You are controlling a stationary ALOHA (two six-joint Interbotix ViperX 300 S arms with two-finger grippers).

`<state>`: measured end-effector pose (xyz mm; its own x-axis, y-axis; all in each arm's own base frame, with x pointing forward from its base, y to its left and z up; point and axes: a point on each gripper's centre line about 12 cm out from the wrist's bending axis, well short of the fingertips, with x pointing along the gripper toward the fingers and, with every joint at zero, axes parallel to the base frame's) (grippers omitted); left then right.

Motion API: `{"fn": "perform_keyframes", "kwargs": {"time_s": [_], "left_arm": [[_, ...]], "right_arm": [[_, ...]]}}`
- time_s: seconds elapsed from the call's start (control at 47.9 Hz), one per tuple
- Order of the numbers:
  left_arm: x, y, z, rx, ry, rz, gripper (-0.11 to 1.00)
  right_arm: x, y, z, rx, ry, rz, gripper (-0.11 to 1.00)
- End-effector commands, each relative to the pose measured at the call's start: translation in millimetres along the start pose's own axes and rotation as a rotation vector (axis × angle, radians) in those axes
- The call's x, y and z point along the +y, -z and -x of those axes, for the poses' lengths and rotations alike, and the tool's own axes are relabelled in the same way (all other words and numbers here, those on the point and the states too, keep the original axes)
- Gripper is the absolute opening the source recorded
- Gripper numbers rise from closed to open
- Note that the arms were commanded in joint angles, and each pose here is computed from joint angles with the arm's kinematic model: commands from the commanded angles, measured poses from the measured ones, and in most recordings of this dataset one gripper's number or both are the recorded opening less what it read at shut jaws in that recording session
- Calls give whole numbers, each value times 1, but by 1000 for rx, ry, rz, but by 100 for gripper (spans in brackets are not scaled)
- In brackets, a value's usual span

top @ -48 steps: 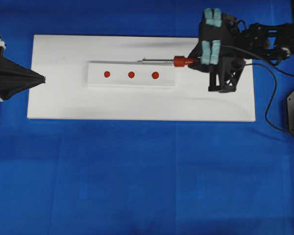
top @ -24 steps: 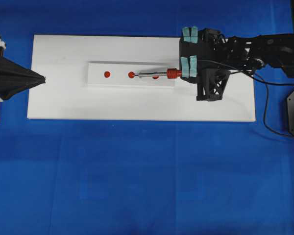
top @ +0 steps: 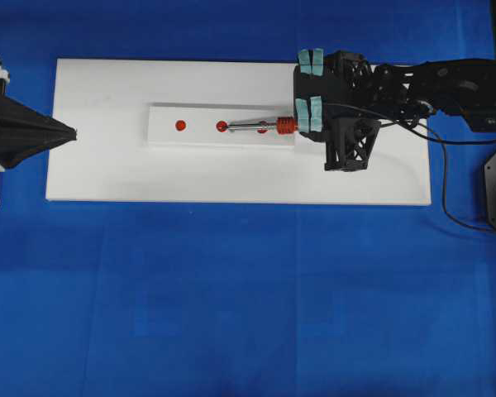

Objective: Touch the tip of the soldering iron to the mark.
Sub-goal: 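Lower the iron tip onto the middle red dot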

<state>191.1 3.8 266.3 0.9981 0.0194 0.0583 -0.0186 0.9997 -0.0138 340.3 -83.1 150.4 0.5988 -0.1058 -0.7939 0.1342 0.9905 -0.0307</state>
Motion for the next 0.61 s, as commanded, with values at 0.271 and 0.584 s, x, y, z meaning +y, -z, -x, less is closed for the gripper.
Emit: {"fn": "perform_keyframes", "kwargs": {"time_s": [0.271,0.584], "left_arm": [[0,-3,-2,-11,2,-1,0],[0,-3,-2,-9,2,-1,0]], "right_arm": [[-1,-12,6,-37,4,4,6],[-1,-12,5,-37,3,1,6]]}}
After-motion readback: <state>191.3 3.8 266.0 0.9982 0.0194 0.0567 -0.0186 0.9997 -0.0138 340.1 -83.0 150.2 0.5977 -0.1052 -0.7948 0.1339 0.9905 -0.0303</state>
